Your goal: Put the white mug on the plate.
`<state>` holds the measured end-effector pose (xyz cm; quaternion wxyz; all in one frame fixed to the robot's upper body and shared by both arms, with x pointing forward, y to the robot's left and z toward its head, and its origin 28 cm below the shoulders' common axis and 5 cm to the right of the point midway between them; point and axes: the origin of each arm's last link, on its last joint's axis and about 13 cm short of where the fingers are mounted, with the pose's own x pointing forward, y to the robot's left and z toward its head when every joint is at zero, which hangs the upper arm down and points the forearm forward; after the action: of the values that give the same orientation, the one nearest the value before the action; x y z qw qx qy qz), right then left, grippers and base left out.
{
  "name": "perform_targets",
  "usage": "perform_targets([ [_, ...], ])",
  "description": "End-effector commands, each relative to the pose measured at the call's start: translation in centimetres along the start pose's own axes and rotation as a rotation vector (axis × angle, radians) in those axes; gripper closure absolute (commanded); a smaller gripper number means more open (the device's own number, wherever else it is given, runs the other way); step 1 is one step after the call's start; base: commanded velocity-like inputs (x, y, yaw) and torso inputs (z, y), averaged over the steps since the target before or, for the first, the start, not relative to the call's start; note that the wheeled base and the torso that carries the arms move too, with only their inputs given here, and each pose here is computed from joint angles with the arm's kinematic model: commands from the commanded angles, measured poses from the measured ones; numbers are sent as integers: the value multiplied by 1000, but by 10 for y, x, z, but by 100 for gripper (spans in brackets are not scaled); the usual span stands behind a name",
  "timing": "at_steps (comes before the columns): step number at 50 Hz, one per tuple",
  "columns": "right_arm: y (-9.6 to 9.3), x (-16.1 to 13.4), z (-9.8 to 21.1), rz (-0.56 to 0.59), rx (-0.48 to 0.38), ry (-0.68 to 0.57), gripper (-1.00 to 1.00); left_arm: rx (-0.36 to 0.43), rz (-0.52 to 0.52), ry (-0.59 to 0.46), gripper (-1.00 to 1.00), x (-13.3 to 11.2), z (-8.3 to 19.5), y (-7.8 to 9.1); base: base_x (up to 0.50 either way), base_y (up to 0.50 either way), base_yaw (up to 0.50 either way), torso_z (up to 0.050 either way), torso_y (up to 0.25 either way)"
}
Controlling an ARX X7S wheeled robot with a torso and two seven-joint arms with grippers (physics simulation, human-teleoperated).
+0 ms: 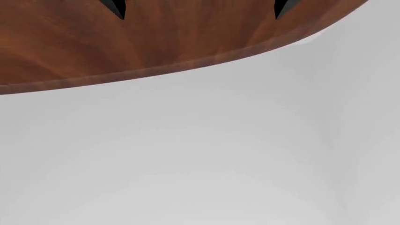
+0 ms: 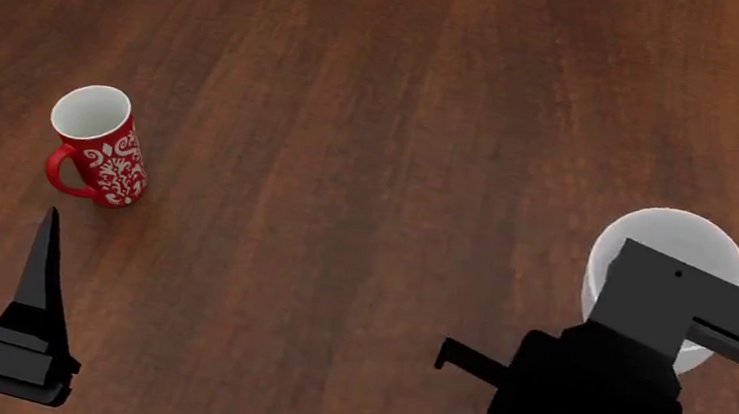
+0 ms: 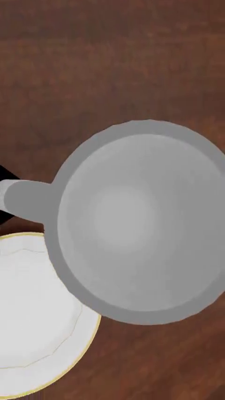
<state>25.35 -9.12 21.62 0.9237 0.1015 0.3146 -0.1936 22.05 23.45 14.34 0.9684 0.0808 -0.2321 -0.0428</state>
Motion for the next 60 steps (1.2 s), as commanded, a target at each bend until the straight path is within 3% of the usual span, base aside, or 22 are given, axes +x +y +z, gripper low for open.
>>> perform_targets([
  [1, -15, -5, 2, -41, 42, -17, 100, -3, -12, -1, -100, 2, 0, -2, 0, 0, 0, 0, 0],
  [29, -47, 8, -11, -133, 169, 25, 100, -7, -18, 4, -100, 4, -4, -4, 0, 0, 0, 0, 0],
  [60, -65, 25, -15, -188, 267, 61, 100, -3, -13, 7, -100, 4, -3, -3, 0, 0, 0, 0, 0],
])
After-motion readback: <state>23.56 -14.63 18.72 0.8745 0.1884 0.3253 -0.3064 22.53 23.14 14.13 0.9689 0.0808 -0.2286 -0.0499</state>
